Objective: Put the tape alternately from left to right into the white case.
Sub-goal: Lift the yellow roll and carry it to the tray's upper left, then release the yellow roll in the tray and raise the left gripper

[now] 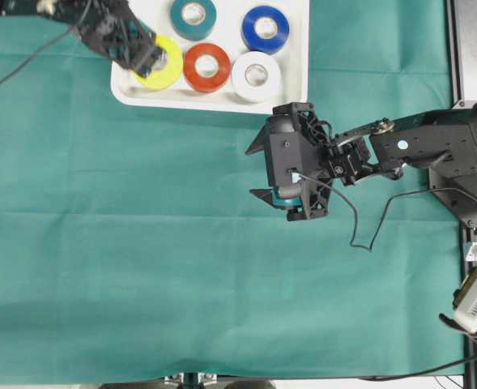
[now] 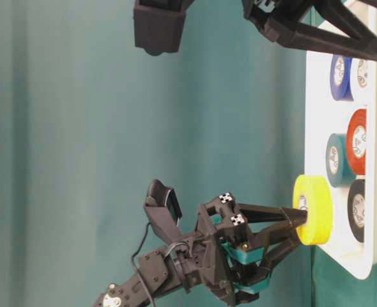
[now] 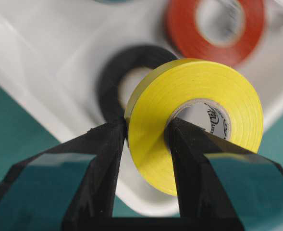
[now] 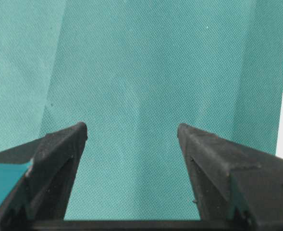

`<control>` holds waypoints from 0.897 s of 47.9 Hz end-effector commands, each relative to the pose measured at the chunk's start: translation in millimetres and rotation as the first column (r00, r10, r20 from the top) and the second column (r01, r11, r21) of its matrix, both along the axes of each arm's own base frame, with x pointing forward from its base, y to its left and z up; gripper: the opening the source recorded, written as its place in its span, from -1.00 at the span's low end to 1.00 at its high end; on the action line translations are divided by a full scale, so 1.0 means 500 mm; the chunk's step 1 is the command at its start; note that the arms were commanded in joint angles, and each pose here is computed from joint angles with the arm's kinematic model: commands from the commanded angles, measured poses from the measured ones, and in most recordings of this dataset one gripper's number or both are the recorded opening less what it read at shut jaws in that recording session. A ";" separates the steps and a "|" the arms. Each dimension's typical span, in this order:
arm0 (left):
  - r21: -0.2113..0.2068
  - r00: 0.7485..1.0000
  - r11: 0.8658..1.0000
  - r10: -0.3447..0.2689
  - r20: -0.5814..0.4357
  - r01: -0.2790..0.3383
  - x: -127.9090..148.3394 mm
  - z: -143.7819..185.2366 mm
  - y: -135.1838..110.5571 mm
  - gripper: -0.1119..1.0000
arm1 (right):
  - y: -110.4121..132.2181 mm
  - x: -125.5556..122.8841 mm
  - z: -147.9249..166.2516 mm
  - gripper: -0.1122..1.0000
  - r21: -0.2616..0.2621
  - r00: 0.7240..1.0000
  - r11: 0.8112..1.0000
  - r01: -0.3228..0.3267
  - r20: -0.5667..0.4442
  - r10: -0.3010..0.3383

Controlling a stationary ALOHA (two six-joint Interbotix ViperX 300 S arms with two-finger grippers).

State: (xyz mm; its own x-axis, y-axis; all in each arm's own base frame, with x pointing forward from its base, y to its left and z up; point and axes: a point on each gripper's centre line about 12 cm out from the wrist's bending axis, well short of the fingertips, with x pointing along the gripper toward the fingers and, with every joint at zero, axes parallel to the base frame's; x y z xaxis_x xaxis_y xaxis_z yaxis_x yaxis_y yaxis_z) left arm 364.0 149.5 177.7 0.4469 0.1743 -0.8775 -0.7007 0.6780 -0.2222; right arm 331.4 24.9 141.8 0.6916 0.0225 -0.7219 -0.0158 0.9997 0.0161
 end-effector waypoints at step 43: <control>0.032 0.992 0.992 0.118 0.046 -0.120 0.029 -0.006 0.141 -0.83 | 0.003 0.002 0.043 0.70 0.011 0.998 1.000 -0.004 0.069 0.003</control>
State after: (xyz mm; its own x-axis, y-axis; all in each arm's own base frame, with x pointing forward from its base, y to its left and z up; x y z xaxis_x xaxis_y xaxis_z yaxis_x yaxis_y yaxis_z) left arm 374.8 213.3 157.3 0.4232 0.2313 -0.8760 -0.7723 0.5977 -0.2152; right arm 331.4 24.9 141.3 0.6905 0.0225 -0.7230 -0.0146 0.9997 0.0171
